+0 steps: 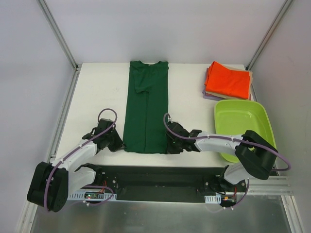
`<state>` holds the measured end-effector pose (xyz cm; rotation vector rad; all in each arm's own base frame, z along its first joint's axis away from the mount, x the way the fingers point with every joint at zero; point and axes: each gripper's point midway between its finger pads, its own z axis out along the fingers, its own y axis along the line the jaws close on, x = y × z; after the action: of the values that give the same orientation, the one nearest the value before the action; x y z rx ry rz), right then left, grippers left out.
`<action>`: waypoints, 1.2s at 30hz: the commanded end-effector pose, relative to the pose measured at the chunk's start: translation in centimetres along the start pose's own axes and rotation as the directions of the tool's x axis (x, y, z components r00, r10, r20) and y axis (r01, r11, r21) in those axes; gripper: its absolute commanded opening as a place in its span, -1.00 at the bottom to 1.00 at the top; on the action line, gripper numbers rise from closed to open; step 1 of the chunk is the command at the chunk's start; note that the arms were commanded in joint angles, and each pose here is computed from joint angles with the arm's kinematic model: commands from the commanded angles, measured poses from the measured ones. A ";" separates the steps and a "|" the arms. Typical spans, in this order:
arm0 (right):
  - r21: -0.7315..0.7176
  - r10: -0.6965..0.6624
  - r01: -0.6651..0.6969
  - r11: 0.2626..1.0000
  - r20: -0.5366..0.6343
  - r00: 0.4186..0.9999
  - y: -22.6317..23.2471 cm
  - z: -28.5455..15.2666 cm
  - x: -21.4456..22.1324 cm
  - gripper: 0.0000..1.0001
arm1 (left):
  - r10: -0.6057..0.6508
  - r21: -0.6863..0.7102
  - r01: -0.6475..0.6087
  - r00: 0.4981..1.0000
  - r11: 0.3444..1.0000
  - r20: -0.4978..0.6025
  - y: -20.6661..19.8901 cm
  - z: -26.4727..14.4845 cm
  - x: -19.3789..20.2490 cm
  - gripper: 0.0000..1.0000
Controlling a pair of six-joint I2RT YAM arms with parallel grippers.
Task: Fold and stack the t-shirts
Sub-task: Grab the bottom of the folded rectangular tshirt with both arms, then fold the folded rectangular tshirt in 1/3 of the way
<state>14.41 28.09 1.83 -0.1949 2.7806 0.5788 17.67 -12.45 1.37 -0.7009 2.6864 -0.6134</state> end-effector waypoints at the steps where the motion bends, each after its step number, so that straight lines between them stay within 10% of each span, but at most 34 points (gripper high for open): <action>1: -0.048 -0.031 0.033 0.998 0.041 0.999 0.6 -0.9 -0.2 -0.99 | -0.009 -0.051 0.006 0.998 0.999 -0.057 2.7 0.1 2.3 -1.00; 16: -0.265 -0.137 0.138 0.954 0.024 0.990 2.2 -5.8 5.3 -0.99 | -0.006 0.359 0.056 0.990 0.932 -0.139 -1.1 -3.6 7.3 -1.00; 36: -0.137 -0.040 0.113 0.984 0.448 0.893 1.8 -10.8 -12.8 -0.99 | 0.103 0.252 -0.171 0.960 0.952 0.262 -11.1 -9.1 -6.8 -1.00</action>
<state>19.59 25.84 12.79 -0.1713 2.3674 0.7468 19.65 -15.40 12.54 -0.5407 2.4461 -0.9171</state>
